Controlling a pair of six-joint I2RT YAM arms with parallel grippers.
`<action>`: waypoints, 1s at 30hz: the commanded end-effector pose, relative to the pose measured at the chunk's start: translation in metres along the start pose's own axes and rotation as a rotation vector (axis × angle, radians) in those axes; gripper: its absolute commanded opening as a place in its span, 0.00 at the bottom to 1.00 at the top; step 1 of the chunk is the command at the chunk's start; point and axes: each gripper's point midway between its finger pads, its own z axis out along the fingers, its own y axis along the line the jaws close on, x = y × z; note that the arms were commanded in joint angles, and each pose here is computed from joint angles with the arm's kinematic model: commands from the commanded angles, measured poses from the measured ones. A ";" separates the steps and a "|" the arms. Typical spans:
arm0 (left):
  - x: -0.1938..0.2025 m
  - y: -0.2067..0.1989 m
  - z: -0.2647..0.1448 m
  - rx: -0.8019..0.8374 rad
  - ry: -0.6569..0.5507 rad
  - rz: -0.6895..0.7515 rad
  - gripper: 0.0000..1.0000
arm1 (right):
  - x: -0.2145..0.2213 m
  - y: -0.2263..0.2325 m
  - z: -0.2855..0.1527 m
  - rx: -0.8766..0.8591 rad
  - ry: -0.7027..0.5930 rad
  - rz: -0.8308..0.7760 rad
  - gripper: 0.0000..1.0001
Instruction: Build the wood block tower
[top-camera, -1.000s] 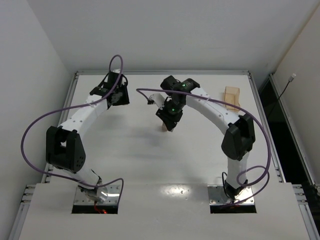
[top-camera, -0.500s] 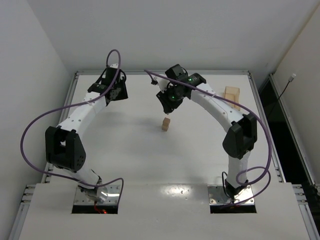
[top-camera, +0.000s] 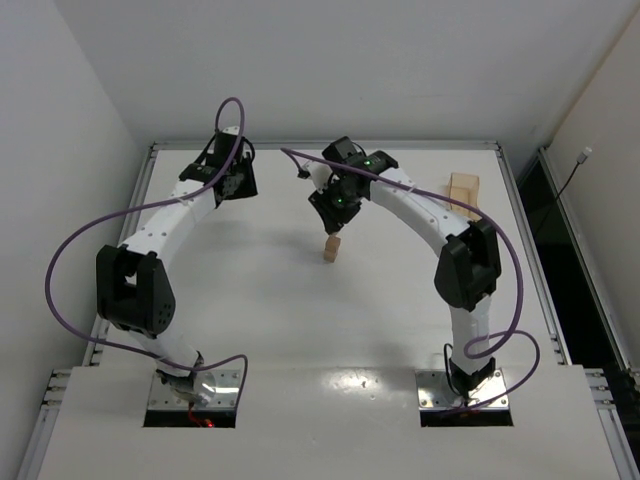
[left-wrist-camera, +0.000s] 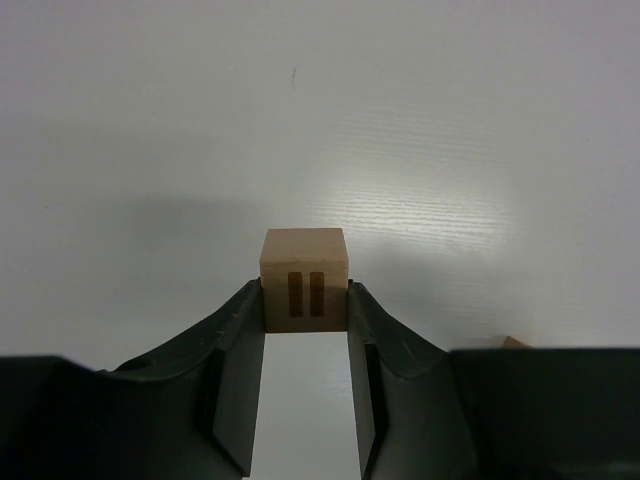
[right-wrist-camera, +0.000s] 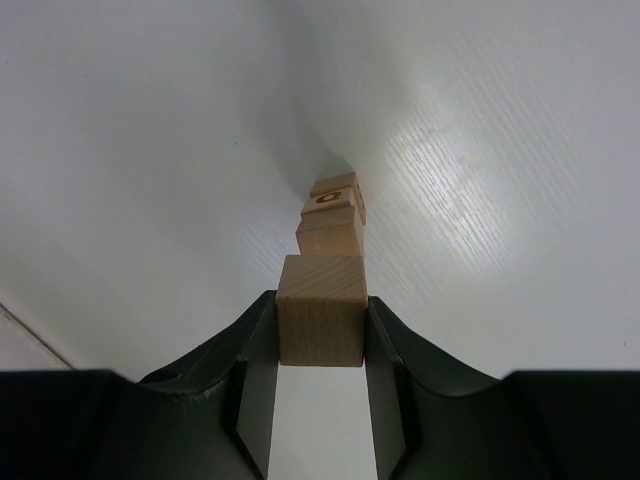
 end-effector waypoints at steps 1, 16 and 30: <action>-0.022 -0.001 -0.006 0.007 -0.054 -0.015 0.00 | -0.013 0.004 -0.012 0.000 -0.039 -0.026 0.00; -0.022 -0.003 0.001 0.003 -0.046 -0.013 0.00 | 0.008 0.010 0.010 -0.030 0.028 -0.029 0.00; -0.017 -0.003 0.004 0.007 -0.025 -0.010 0.00 | 0.011 0.003 0.020 0.003 0.042 -0.029 0.00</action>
